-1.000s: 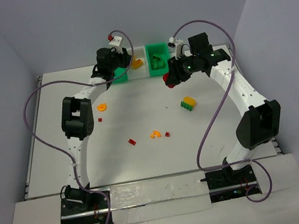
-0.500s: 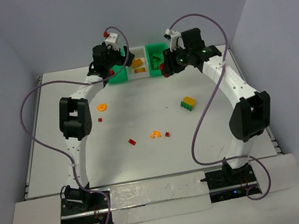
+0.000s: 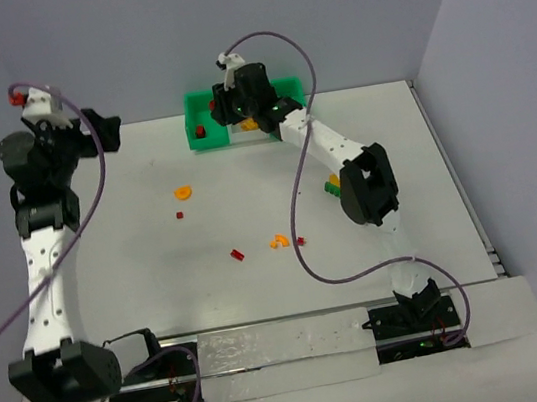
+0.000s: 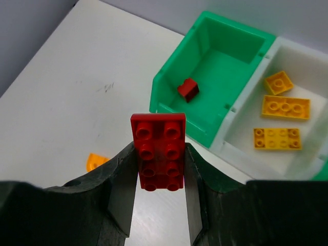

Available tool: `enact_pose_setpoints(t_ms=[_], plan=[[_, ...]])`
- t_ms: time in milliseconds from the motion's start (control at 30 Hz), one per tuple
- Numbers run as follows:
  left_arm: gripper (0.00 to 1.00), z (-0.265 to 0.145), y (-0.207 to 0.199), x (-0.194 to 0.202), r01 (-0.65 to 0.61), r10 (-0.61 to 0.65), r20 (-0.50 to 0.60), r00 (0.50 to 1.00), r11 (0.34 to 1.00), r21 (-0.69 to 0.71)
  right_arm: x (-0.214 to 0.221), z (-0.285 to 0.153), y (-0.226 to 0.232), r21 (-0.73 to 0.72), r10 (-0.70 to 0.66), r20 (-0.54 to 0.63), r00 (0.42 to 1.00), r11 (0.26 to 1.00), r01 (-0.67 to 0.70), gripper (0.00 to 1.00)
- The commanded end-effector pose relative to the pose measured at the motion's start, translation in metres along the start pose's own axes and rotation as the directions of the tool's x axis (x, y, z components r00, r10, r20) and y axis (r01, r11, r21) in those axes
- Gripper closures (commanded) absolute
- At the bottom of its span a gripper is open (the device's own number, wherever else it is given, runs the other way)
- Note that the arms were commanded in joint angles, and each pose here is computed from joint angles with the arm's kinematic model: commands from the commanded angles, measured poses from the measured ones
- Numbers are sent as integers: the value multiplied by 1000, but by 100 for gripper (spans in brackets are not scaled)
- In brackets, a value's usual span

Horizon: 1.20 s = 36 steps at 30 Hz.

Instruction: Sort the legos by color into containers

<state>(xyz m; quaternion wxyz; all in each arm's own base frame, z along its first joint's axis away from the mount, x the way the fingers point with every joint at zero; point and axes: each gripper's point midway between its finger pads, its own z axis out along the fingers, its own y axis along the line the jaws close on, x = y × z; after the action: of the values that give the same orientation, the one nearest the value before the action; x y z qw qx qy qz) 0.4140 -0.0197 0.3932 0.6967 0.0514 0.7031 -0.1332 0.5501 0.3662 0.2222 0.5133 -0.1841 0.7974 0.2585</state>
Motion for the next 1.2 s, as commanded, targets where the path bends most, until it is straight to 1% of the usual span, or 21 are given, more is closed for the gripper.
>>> enact_pose_setpoints(t_ms=[0, 67, 200, 233, 300, 467, 533, 633, 733, 800, 833, 900, 933, 1000, 1067, 1133, 1167], plan=[[1, -39, 3, 78, 49, -56, -217, 974, 998, -38, -31, 33, -9, 58, 79, 203, 976, 994, -92, 100], [1, -54, 2, 80, 64, -75, -217, 973, 996, -57, -28, 42, -8, 95, 65, 219, 973, 992, -88, 100], [1, -60, -2, 91, 116, -125, -230, 965, 992, -55, -15, 49, -14, 113, 45, 247, 968, 991, -75, 98], [1, -59, -3, 93, 127, -135, -231, 964, 991, -51, -12, 50, -16, 117, 46, 274, 961, 990, -81, 92], [1, -59, -4, 99, 158, -165, -234, 958, 986, -48, -16, 54, -20, 126, 52, 327, 944, 987, -98, 91], [1, -57, -4, 106, 178, -184, -240, 953, 983, -44, -21, 79, -18, 76, 103, 374, 922, 987, -142, 91], [1, -57, -3, 106, 172, -177, -244, 953, 984, -45, -32, 84, -6, 19, 120, 416, 901, 990, -140, 90], [1, -57, -2, 103, 166, -172, -236, 956, 985, -45, -27, 91, -7, 27, 101, 443, 891, 992, -126, 87], [1, -57, -4, 103, 174, -179, -232, 956, 984, -39, -28, 96, -7, 47, 77, 484, 872, 992, -114, 69], [1, -57, -4, 103, 180, -183, -230, 956, 983, -37, -27, 98, -9, 55, 70, 493, 867, 992, -112, 61], [1, -57, -5, 103, 183, -186, -229, 955, 983, -34, -27, 99, -10, 59, 65, 498, 865, 992, -109, 54], [1, -57, -5, 104, 184, -186, -230, 955, 983, -31, -30, 99, -12, 63, 65, 520, 852, 992, -114, 28], [1, -57, -5, 104, 183, -186, -229, 955, 983, -33, -31, 98, -12, 64, 65, 525, 849, 991, -115, 22], [1, -55, -4, 103, 182, -183, -230, 956, 983, -30, -35, 97, -11, 59, 63, 536, 842, 992, -112, 12], [1, -54, -4, 102, 179, -180, -228, 957, 984, -27, -38, 95, -6, 44, 60, 534, 843, 994, -99, 9], [1, -52, -4, 101, 179, -179, -227, 957, 984, -24, -48, 86, 1, 25, 60, 538, 841, 996, -87, 2], [1, -51, -4, 101, 177, -177, -227, 958, 984, -20, -52, 82, 4, 21, 48, 538, 842, 997, -70, 1]])
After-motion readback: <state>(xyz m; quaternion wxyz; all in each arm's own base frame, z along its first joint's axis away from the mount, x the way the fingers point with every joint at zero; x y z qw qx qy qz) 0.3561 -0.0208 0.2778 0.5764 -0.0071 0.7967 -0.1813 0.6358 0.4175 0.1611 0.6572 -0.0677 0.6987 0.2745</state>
